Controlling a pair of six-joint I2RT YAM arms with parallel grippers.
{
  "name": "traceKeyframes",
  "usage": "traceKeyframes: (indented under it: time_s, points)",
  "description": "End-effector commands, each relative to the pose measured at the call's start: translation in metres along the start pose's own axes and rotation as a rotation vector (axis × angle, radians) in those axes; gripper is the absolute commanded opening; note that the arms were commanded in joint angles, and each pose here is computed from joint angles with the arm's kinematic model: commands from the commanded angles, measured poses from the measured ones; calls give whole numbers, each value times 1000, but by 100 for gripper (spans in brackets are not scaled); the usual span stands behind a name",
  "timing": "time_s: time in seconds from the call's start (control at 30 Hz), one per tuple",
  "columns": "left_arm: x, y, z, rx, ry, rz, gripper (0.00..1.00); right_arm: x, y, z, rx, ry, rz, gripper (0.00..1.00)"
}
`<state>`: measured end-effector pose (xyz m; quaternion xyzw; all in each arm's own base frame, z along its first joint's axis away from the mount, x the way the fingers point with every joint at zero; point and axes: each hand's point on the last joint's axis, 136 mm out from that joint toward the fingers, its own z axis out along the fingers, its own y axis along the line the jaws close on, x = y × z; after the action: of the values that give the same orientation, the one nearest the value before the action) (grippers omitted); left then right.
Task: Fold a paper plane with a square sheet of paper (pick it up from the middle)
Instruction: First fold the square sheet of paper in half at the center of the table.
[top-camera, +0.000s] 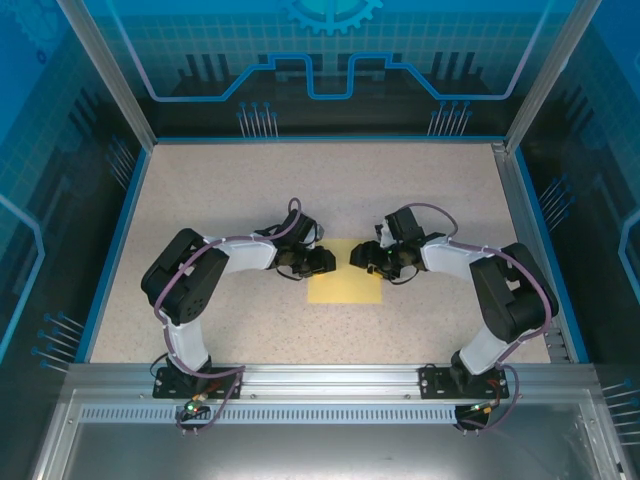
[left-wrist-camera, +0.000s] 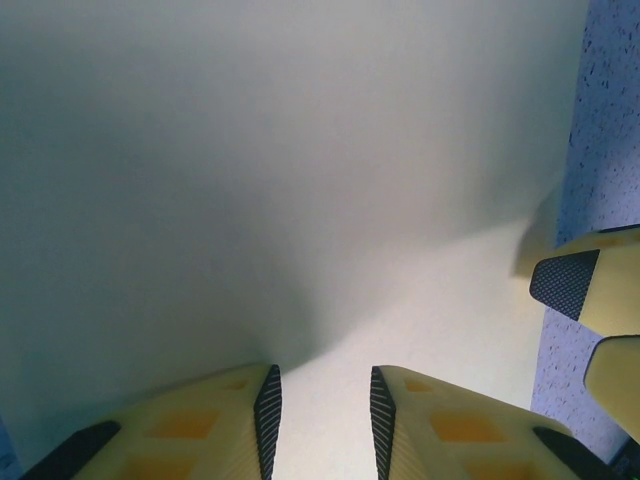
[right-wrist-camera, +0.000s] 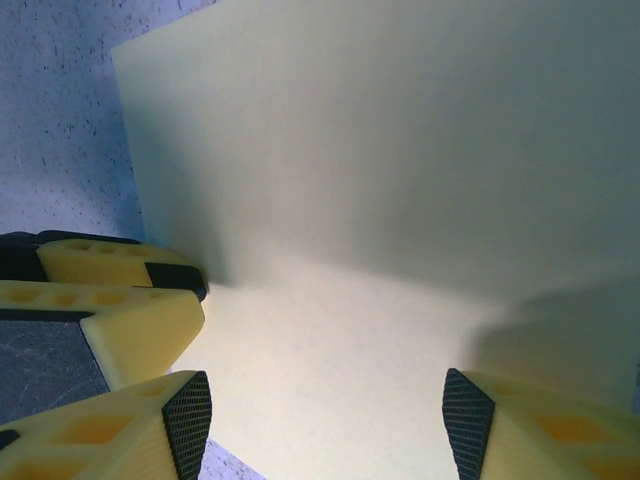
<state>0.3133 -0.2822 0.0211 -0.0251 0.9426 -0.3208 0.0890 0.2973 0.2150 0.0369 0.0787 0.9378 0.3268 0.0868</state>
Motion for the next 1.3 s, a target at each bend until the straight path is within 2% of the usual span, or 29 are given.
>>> traceKeyframes:
  time_s: [0.0,0.1,0.23,0.63,0.9,1.07,1.27]
  points:
    - [10,7,6,-7,30,-14,33,3,-1,0,8,9,14,67]
    - [10,6,6,-6,30,-14,33,-4,-17,-10,116,-41,15,68]
    - [11,7,6,-7,30,-13,33,-9,-29,-19,166,-67,26,69]
    - [12,6,6,-2,34,-11,33,12,-40,-1,218,5,13,68]
    - [12,6,7,2,38,-13,33,19,-13,14,87,42,7,67]
    - [14,7,8,0,41,-15,33,9,-1,8,47,18,0,68]
    - [14,8,8,2,42,-15,33,-11,23,3,-98,-16,-10,73]
